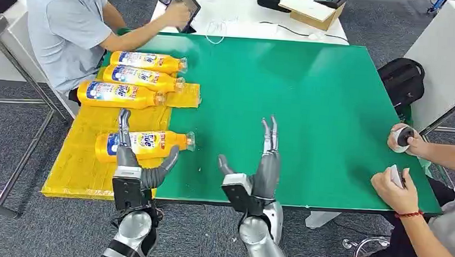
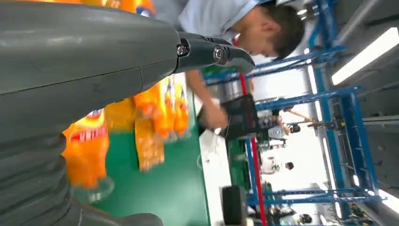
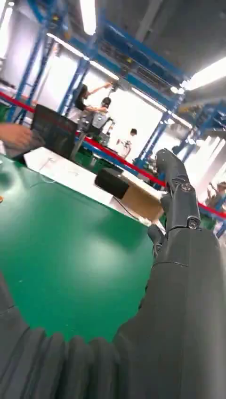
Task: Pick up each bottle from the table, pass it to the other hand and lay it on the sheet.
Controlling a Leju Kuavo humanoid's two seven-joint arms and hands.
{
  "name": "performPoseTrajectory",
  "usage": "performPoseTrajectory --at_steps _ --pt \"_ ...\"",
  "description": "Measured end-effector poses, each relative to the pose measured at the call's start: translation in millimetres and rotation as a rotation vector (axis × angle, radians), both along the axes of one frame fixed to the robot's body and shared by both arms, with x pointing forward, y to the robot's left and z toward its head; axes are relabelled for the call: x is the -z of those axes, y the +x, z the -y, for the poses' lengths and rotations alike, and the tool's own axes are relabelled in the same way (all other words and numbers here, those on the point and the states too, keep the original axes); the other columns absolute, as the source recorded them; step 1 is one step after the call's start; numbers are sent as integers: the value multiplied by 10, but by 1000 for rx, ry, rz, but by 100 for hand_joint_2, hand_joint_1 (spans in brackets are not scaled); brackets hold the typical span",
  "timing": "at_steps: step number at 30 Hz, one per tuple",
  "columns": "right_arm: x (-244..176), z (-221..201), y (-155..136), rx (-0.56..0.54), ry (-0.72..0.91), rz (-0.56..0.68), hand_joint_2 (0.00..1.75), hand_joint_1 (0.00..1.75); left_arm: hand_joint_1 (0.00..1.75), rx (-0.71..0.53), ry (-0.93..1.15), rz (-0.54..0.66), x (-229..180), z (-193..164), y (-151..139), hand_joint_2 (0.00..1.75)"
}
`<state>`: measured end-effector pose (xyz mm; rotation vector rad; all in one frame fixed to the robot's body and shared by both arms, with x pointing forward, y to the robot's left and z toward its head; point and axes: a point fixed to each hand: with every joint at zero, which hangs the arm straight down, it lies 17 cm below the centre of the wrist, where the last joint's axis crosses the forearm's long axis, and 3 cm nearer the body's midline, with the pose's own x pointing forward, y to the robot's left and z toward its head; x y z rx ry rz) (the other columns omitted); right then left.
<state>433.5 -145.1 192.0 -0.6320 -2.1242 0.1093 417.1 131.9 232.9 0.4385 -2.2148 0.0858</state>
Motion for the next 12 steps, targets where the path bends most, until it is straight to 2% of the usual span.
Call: performPoseTrajectory --at_steps 6,12 --pt "94 -95 97 -30 79 -44 175 0 0 -70 14 -9 35 -238 50 175" --pt "71 -558 202 -149 110 -69 175 0 0 -144 16 -7 39 -513 27 175"
